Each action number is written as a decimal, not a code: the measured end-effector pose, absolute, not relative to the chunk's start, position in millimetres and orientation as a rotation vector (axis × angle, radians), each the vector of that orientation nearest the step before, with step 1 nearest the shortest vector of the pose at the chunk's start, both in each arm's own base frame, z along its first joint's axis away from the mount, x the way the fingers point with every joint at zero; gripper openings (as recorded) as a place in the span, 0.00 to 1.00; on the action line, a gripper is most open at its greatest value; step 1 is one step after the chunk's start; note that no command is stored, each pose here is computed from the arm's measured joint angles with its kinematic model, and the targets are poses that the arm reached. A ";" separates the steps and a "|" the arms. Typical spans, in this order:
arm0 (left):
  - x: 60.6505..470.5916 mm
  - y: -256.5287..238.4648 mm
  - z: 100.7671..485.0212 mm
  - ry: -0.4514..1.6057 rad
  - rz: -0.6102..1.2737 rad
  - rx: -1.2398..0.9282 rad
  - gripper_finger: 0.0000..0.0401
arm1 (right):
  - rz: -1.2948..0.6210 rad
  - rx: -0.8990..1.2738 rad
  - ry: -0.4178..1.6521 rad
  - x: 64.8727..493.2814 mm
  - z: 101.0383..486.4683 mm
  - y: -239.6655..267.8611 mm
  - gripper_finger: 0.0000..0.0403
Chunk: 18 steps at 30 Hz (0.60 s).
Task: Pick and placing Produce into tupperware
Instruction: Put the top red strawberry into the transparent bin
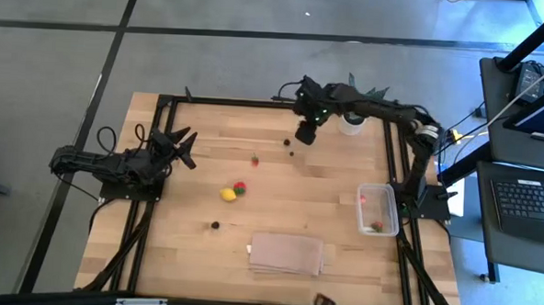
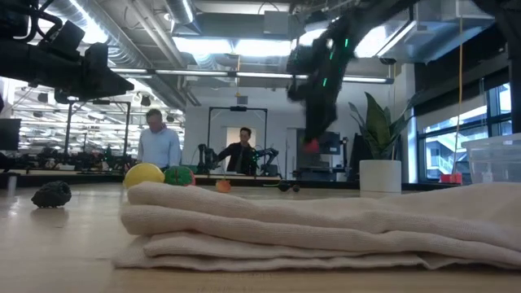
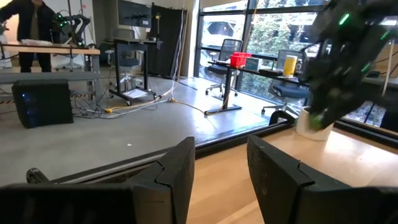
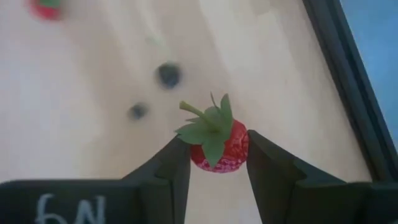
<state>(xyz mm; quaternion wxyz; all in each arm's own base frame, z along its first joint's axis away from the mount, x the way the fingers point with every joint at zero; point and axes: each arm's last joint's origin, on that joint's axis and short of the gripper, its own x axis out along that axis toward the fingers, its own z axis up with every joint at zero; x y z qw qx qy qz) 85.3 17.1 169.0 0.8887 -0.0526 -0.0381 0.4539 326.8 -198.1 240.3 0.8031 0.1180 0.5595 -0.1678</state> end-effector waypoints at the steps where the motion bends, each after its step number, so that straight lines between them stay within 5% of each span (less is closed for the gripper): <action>1: 85.2 17.1 169.0 -0.079 0.943 -0.109 0.35 | -0.363 0.287 1.210 322.0 255.1 -191.1 0.33; 8: 85.2 17.0 169.1 -0.080 0.943 -0.110 0.35 | -0.386 0.441 1.306 287.3 327.6 -125.2 0.35; 18: 85.3 17.0 169.0 -0.083 0.942 -0.117 0.35 | -0.518 0.643 1.247 210.0 373.2 -31.1 0.34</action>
